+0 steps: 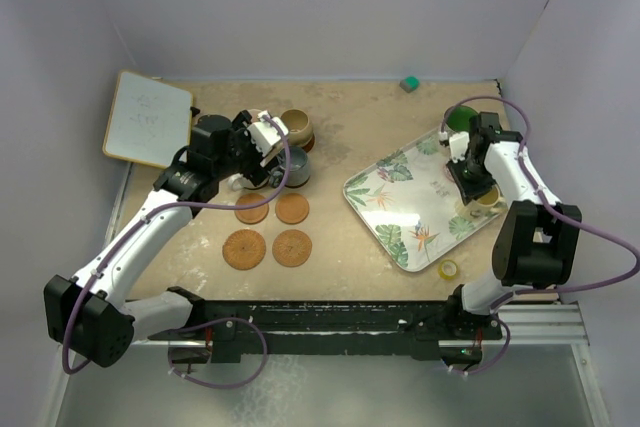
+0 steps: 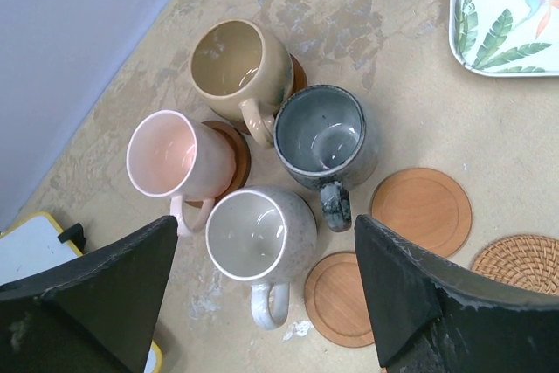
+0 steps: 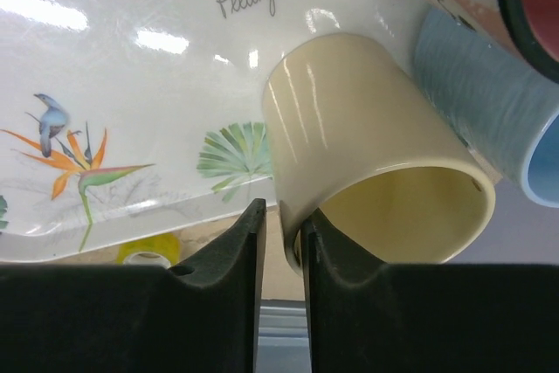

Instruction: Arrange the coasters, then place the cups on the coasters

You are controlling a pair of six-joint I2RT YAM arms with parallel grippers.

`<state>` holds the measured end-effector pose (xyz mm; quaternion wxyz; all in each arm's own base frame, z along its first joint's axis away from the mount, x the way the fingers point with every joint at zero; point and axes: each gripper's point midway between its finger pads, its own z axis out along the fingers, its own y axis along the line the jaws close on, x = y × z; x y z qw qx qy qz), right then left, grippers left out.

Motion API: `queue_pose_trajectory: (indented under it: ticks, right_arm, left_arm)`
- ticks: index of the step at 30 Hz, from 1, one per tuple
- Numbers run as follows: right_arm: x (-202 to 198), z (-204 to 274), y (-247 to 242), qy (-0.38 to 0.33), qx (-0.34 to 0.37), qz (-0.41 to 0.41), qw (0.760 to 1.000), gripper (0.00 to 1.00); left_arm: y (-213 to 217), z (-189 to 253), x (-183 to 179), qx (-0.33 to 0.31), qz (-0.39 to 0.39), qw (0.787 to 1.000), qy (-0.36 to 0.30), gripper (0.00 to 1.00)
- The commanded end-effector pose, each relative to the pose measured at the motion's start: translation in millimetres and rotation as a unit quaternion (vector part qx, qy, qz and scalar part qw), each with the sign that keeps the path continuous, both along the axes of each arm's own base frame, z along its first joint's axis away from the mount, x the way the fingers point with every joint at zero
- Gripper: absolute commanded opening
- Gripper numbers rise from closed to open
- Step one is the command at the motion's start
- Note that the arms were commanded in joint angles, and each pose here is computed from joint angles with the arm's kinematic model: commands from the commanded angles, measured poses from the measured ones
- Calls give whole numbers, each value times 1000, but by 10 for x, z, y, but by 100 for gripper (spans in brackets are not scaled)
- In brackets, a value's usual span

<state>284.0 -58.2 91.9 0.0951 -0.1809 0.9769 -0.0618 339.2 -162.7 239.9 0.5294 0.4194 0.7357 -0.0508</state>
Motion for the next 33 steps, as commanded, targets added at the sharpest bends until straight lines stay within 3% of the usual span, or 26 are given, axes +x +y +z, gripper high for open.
queue_pose_trajectory:
  ticks: [1,18,33]
  right_arm:
    - [75,97,157,-37,39,-22,998,22]
    - [79,328,594,-82,101,-18,991,0]
    - [269,480,1417,-125,141,58,980,0]
  left_arm:
    - [-44,187,12,-25,-7,999,-22,79]
    - [68,152,90,18,5,999,-38,80]
    - [32,173,287,41,6,998,-36,81]
